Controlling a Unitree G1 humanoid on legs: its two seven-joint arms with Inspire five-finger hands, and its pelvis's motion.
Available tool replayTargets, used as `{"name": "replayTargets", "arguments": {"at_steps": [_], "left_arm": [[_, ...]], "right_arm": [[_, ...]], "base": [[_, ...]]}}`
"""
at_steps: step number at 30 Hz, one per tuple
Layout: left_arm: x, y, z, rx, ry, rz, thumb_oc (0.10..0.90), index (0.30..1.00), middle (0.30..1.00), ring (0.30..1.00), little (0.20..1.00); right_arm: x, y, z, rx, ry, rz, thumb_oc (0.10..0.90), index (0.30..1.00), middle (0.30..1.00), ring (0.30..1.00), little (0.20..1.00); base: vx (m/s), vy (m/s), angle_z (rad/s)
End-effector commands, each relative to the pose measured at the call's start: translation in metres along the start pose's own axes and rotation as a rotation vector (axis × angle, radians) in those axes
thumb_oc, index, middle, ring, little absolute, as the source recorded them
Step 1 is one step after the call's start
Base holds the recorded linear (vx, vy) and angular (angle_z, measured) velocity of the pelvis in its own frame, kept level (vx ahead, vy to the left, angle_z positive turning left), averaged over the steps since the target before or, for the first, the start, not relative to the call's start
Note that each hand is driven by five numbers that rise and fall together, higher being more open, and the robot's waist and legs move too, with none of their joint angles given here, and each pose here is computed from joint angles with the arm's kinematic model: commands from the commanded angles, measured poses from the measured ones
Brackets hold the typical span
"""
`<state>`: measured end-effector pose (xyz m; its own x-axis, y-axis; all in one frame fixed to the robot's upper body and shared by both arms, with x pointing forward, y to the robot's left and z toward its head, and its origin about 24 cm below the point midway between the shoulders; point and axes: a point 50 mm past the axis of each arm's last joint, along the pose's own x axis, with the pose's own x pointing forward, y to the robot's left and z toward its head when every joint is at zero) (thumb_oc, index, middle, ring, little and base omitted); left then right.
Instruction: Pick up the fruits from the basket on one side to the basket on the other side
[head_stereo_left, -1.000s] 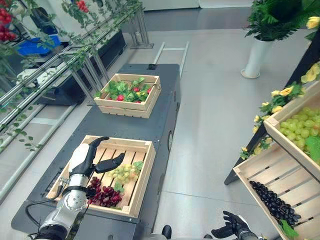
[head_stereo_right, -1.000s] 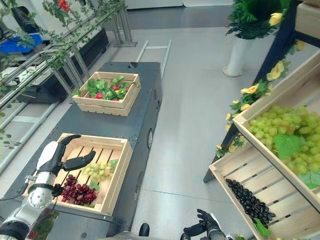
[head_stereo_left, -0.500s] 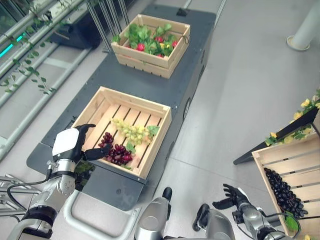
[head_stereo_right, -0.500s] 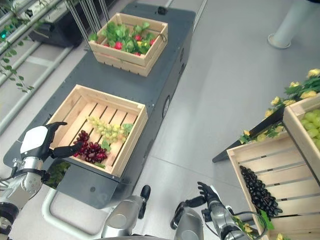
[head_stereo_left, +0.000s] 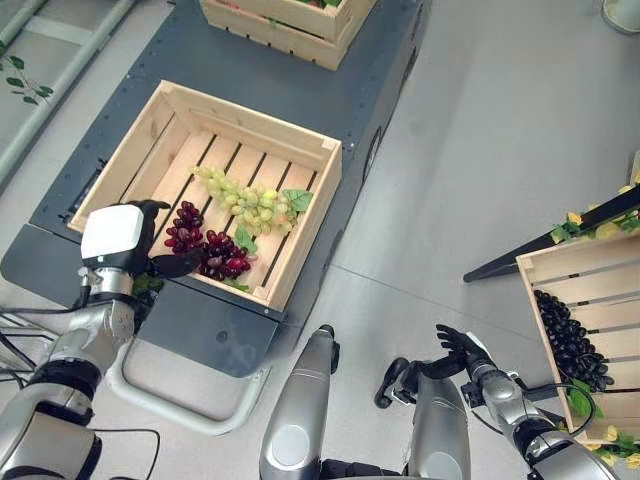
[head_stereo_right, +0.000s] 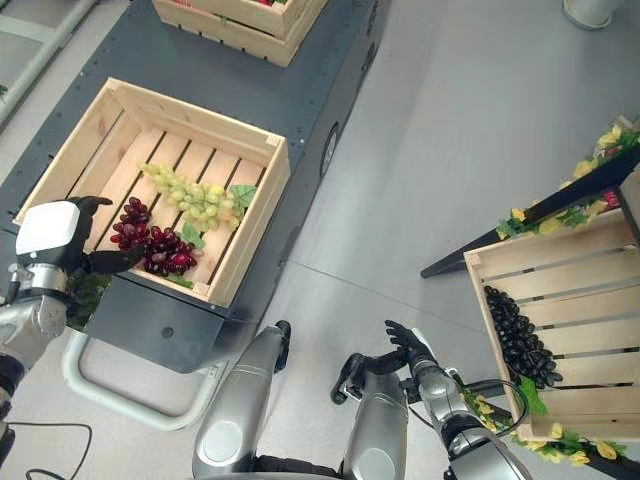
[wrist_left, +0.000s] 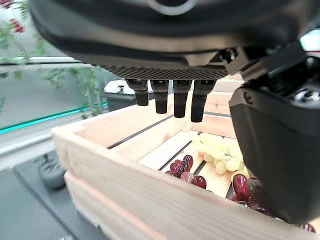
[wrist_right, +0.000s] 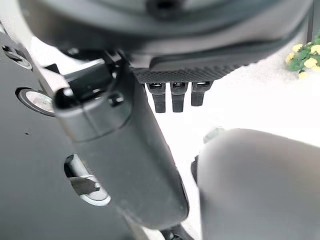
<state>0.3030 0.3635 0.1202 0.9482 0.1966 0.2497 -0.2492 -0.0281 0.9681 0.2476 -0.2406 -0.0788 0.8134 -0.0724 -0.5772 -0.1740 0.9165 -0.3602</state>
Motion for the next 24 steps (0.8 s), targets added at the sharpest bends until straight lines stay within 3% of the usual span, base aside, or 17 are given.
{"name": "replayTargets", "arguments": {"at_steps": [1,9,13,24], "left_arm": [[0.019,0.07,-0.026,0.114,0.042,0.212,0.8,0.9,0.9,0.9,0.9],[0.037,0.099,-0.011,0.265,-0.081,0.066,0.8,0.9,0.9,0.9,0.9],[0.044,0.113,0.008,0.308,-0.178,-0.093,0.8,0.9,0.9,0.9,0.9],[0.048,0.136,0.027,0.347,-0.211,-0.358,0.8,0.9,0.9,0.9,0.9]], "right_arm": [[-0.005,-0.017,0.004,-0.004,-0.085,-0.003,0.8,0.9,0.9,0.9,0.9],[-0.003,-0.025,0.017,-0.014,-0.124,-0.007,0.8,0.9,0.9,0.9,0.9],[-0.003,-0.033,0.017,-0.019,-0.116,-0.034,0.8,0.9,0.9,0.9,0.9],[-0.006,-0.041,0.015,-0.004,-0.129,-0.044,0.8,0.9,0.9,0.9,0.9]], "base": [[0.01,0.03,0.02],[0.0,0.022,0.04],[0.0,0.008,0.02],[0.0,-0.001,0.0]]}}
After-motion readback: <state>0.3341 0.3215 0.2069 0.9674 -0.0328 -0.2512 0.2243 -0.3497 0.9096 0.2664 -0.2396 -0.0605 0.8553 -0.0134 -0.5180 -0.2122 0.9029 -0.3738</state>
